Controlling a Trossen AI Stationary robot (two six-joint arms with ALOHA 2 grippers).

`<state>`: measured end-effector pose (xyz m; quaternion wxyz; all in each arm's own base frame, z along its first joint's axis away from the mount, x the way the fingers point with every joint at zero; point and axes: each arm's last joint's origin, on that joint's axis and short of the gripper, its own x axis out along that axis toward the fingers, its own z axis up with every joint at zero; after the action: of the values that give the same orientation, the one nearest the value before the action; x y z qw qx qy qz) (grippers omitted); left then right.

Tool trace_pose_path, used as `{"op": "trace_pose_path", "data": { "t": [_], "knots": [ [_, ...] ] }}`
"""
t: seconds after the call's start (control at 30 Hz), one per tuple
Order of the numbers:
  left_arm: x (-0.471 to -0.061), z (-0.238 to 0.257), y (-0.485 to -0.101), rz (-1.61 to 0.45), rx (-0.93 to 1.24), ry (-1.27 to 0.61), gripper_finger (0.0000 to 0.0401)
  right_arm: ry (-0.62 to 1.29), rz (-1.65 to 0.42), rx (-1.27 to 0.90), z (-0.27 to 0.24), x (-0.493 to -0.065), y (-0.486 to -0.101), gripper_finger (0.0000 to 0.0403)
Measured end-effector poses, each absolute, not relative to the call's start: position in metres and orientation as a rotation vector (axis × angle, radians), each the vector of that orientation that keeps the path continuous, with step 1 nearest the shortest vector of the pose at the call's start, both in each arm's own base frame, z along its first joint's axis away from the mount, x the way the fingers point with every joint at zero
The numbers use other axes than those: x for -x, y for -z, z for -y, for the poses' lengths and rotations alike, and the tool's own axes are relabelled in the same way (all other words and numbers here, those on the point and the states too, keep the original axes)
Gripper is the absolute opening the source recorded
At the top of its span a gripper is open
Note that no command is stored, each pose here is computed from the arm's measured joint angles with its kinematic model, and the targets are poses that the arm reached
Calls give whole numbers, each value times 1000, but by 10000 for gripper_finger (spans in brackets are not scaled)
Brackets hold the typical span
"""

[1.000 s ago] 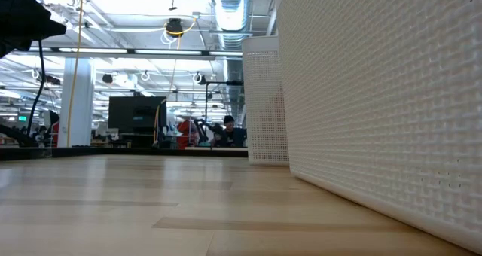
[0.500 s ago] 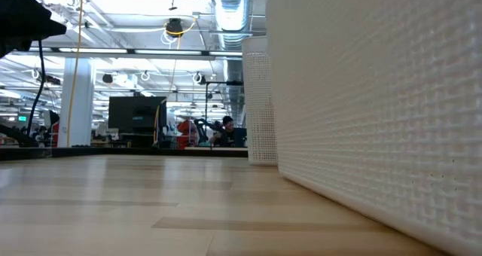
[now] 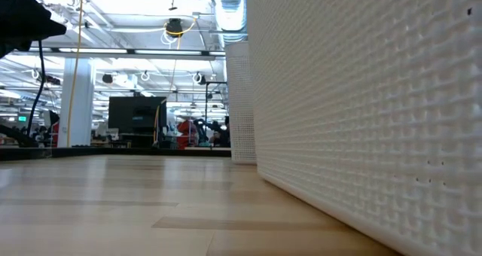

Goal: Sort clothes
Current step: Return to home position

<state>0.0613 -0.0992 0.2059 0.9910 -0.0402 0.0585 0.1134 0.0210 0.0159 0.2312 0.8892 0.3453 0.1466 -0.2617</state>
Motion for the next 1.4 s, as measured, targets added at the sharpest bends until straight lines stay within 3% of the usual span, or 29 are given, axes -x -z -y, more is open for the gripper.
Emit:
{"op": "trace_pose_path", "data": {
  "t": [0.3,0.6,0.93,1.23,1.4],
  "knots": [
    [-61,98,-205,-116,39,-232,169,576,-151,-485,1,-23,-255,159],
    [-61,98,-206,-108,38,-237,169,764,-20,-292,13,-20,-276,159],
    [-61,98,-205,-114,33,-233,169,795,193,-182,46,-23,-268,159],
    [-61,98,-205,-131,45,-223,169,763,175,-87,68,-29,-231,159],
    [-61,98,-205,-131,51,-222,169,863,184,-118,80,-32,-205,159]
  ]
}}
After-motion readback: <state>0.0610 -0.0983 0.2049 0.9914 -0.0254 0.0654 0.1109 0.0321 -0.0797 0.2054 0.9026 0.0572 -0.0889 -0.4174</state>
